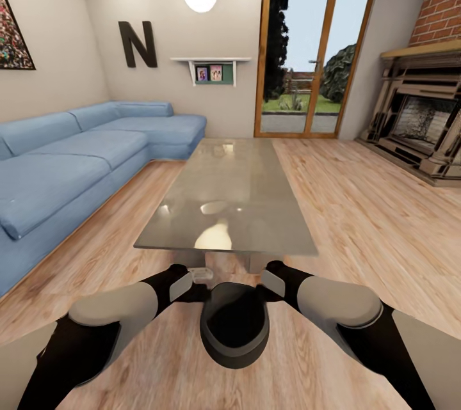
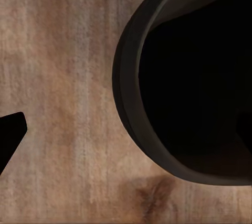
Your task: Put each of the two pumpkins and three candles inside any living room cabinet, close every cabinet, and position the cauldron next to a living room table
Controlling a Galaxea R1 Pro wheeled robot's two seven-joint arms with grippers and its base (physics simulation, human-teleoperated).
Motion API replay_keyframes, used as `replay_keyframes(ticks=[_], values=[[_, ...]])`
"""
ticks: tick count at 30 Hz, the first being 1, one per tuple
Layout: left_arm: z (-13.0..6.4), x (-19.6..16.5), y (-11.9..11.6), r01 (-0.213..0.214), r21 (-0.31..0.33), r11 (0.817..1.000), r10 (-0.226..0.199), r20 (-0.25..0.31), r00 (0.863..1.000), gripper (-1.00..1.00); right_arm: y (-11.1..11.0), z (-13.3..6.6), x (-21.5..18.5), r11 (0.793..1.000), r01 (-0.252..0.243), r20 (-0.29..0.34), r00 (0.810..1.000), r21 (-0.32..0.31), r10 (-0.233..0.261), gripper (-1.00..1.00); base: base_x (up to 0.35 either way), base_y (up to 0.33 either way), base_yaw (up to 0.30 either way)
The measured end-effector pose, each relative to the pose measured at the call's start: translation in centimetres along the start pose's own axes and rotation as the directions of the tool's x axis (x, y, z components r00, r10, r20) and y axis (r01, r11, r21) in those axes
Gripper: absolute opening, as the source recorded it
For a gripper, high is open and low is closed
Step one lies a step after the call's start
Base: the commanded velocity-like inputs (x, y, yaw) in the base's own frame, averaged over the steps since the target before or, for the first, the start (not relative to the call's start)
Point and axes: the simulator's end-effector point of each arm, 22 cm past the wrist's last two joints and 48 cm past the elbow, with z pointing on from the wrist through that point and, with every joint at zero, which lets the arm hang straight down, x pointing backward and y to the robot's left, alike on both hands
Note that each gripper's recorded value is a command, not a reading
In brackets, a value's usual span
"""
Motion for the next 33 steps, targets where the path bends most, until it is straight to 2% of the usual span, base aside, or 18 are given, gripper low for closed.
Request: replay_keyframes(ticks=[3, 7, 11, 13, 14, 16, 21, 26, 30, 31, 32, 33], values=[[-0.2, 0.2, 0.3, -0.002, -0.005, 1.000, 0.002, -0.010, 1.000, 1.00, -0.3, 0.2, 0.5, 1.000, -0.001, -0.008, 1.000, -0.006, 0.001, 1.00, 0.000, 0.000, 0.000], [-0.1, 0.4, 0.6, -0.004, -0.005, 1.000, 0.004, -0.017, 1.000, 1.00, -0.2, 1.8, 4.0, 1.000, -0.002, -0.052, 0.999, -0.011, 0.001, 1.00, 0.000, 0.000, 0.000], [-0.9, 0.3, 0.5, -0.013, -0.013, 1.000, 0.013, -0.012, 1.000, 1.00, -2.0, 2.7, 6.7, 1.000, -0.016, -0.078, 0.997, 0.011, 0.017, 1.00, 0.000, 0.000, 0.000], [-1.2, 0.3, 1.1, -0.013, -0.032, 0.999, 0.013, -0.008, 1.000, 1.00, -3.0, 2.8, 7.3, 1.000, -0.022, -0.081, 0.996, 0.022, 0.024, 1.00, 0.000, 0.000, 0.000], [-1.3, 0.4, 2.2, -0.009, -0.055, 0.998, 0.009, -0.008, 1.000, 1.00, -3.8, 3.0, 7.7, 0.999, -0.028, -0.086, 0.996, 0.033, 0.031, 1.00, 0.000, 0.000, 0.000], [-1.5, 0.6, 3.2, -0.002, -0.073, 0.997, 0.001, -0.008, 1.000, 1.00, -4.9, 2.9, 7.9, 0.998, -0.036, -0.084, 0.996, 0.045, 0.040, 1.00, 0.000, 0.000, 0.000], [-1.3, 2.6, 7.1, 0.029, -0.126, 0.992, -0.031, -0.009, 0.999, 1.00, -9.3, 2.8, 8.0, 0.993, -0.071, -0.065, 0.995, 0.095, 0.078, 1.00, 0.000, 0.000, 0.000], [-2.1, 1.7, 8.8, 0.055, -0.143, 0.988, -0.048, 0.046, 0.998, 1.00, -10.9, 2.1, 7.3, 0.989, -0.092, -0.034, 0.995, 0.113, 0.096, 1.00, 0.000, 0.000, 0.000], [-2.8, 1.2, 9.1, 0.062, -0.146, 0.987, -0.052, 0.075, 0.996, 1.00, -11.6, 1.5, 6.7, 0.988, -0.101, -0.010, 0.995, 0.119, 0.103, 1.00, 0.000, 0.000, 0.000], [-1.7, 4.2, 12.7, 0.089, -0.187, 0.978, -0.077, 0.069, 0.995, 1.00, -14.7, 3.1, 9.5, 0.979, -0.121, 0.013, 0.993, 0.167, 0.120, 1.00, 0.000, 0.000, 0.000], [-0.2, 8.6, 14.7, 0.105, -0.211, 0.972, -0.098, 0.040, 0.994, 1.00, -15.5, 5.0, 14.9, 0.976, -0.114, -0.026, 0.992, 0.185, 0.120, 1.00, 0.000, 0.000, 0.000], [0.0, 9.2, 15.9, 0.121, -0.225, 0.967, -0.106, 0.075, 0.992, 1.00, -16.8, 5.8, 17.0, 0.973, -0.107, -0.006, 0.994, 0.205, 0.110, 1.00, 0.000, 0.000, 0.000]])
